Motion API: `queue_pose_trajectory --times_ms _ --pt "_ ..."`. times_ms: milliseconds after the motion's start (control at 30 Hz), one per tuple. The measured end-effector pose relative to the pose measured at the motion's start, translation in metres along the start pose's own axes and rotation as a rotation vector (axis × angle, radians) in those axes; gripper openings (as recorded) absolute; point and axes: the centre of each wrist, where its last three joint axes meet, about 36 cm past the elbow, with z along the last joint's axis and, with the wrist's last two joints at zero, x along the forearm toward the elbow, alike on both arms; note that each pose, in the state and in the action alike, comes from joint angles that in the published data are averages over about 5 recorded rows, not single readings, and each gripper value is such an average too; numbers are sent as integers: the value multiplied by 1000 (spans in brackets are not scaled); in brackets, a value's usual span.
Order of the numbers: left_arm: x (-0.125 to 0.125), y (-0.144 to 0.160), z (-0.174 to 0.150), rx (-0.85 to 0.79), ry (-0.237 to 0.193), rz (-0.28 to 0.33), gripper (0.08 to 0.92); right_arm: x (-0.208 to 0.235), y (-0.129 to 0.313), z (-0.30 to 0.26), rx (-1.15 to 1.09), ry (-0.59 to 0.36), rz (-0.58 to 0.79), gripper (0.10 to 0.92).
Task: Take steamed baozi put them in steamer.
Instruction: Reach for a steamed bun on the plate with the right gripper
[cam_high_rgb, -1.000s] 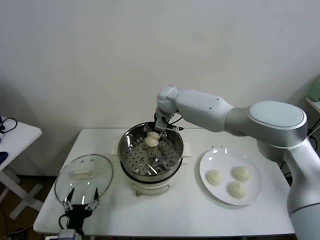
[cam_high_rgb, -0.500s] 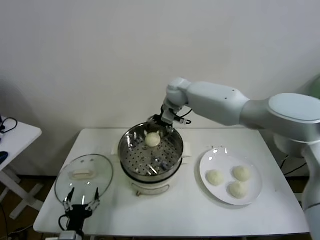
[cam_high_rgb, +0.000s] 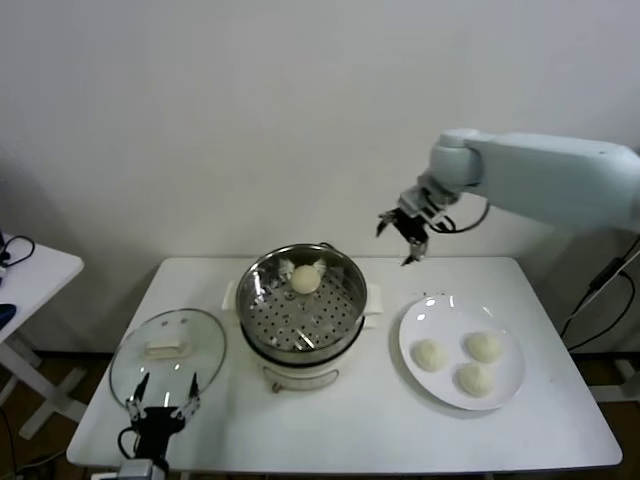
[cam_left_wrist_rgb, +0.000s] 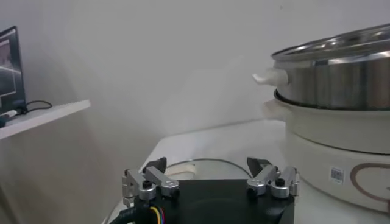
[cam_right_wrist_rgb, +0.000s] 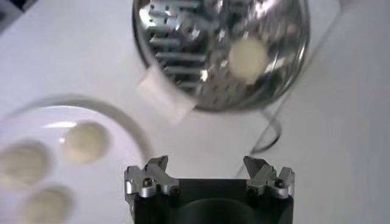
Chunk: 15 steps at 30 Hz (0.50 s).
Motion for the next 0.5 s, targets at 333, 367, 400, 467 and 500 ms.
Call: queue_pose_trajectory --times_ms 333,367,400,467,500 --pt "-2 -2 2 2 6 2 823 -49 79 32 -281 18 -78 823" --pt "-2 -2 3 2 7 2 823 -54 83 32 -297 19 -84 823" --pt "-2 -2 3 2 8 2 823 -60 88 32 -312 19 -90 823" --pt "-2 -2 3 1 10 1 823 -70 95 32 -336 20 -100 823" --pt "-2 -1 3 0 11 1 823 -75 98 32 -346 20 -104 823"
